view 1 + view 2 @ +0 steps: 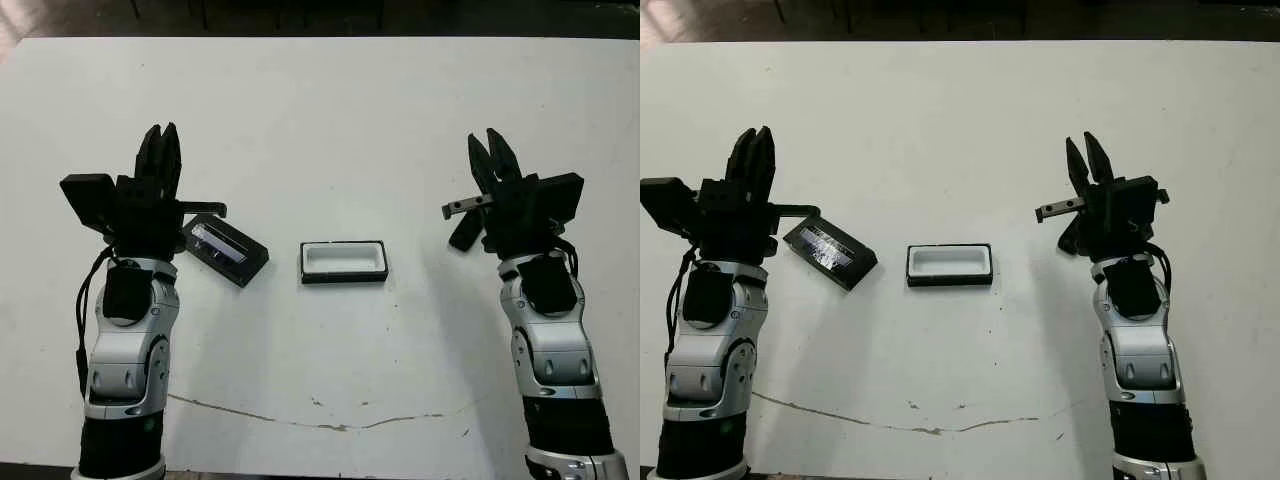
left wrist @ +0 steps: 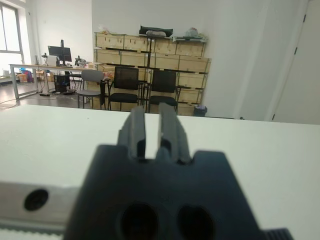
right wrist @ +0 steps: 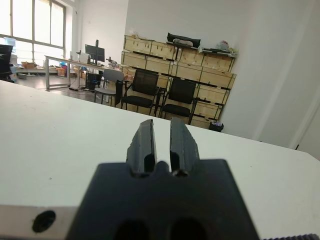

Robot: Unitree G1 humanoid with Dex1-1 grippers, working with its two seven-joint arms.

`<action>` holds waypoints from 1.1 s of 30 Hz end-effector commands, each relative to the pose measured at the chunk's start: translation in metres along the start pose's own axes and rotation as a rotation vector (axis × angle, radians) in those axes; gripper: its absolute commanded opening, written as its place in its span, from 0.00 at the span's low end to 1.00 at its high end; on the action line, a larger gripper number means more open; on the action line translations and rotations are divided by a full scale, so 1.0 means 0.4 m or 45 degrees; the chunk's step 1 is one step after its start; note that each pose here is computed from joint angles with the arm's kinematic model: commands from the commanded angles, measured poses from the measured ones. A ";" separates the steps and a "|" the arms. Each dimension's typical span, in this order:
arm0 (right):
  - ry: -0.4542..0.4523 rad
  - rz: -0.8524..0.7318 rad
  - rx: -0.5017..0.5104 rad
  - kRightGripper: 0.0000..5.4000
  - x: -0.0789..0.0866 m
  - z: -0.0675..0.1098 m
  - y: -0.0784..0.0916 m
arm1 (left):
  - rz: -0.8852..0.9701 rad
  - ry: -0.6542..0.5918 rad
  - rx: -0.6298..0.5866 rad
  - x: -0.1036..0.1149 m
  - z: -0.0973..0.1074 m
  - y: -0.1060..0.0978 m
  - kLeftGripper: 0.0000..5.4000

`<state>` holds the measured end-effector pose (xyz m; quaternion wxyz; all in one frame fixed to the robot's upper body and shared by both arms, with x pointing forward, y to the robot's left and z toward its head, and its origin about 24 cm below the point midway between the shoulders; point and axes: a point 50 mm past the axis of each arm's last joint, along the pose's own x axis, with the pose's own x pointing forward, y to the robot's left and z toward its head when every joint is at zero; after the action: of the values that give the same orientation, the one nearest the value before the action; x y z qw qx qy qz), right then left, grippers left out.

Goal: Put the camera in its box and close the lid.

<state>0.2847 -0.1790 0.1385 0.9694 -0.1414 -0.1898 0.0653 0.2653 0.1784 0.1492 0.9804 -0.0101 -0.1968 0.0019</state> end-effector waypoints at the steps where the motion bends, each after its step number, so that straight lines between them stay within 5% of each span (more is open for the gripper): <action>1: 0.037 0.007 -0.010 0.00 -0.012 -0.012 -0.003 | 0.004 0.053 -0.003 -0.014 -0.018 0.001 0.00; 16: 0.020 0.027 -0.094 0.00 0.006 -0.012 -0.046 | 0.013 0.055 -0.042 -0.004 -0.027 -0.008 0.00; 21: 0.022 -0.010 -0.170 0.00 0.013 0.011 -0.110 | 0.009 0.051 -0.023 -0.009 -0.024 -0.003 0.00; 28: 0.173 0.014 -0.313 0.00 0.028 0.033 -0.218 | 0.011 0.051 -0.021 -0.009 -0.022 -0.002 0.00; 33: 0.260 0.055 -0.455 0.00 0.041 0.029 -0.247 | 0.007 0.052 -0.005 -0.010 -0.022 0.000 0.00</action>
<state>0.3005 -0.2635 0.1900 0.9438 -0.3042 -0.1253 0.0321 0.2665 0.1742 0.1464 0.9807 -0.0200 -0.1944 -0.0024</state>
